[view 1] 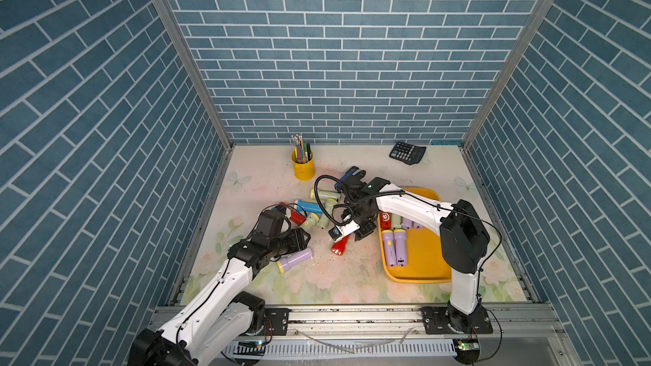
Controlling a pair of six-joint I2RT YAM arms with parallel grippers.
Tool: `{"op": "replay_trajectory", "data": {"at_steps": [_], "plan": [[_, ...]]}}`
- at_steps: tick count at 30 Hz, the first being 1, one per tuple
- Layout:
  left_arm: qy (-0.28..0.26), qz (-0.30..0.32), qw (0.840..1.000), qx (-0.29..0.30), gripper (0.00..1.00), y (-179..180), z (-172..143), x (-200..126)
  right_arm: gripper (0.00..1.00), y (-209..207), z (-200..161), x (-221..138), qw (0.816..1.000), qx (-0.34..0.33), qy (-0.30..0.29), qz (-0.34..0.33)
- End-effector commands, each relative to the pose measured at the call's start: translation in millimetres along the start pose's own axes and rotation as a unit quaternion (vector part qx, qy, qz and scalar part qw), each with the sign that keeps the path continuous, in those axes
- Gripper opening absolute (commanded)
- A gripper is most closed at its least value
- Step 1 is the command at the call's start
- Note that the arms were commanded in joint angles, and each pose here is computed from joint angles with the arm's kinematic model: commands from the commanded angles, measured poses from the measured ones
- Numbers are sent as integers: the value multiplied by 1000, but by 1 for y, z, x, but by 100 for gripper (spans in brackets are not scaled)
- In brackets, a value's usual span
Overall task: Put the flashlights into the storage boxes
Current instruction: Pick up the flashlight from the center of the board.
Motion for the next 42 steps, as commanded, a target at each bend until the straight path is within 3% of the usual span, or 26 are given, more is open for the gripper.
{"op": "replay_trajectory", "data": {"at_steps": [1,22,35,42], "plan": [[6,5,1000,-4,63,7,-2,4,62,-5,0,2,998,-60,5,11],[13,4,1000,-13,63,10,0,18,61,-14,-11,40,997,-61,12,50],[15,11,1000,-13,62,11,1,18,45,-12,-17,51,997,-53,26,51],[8,12,1000,-2,62,6,5,11,41,-15,2,19,1000,-5,-13,-10]]}}
Point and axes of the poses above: each gripper's point midway between its finger pads, its own x axis out along the fingers, its own y axis along the line the jaws close on, z = x × y, the point moved 2 cm from there along -x, back along the fingers, and after that the axes turned 10 degrees about -x, right-handed, at the moved point
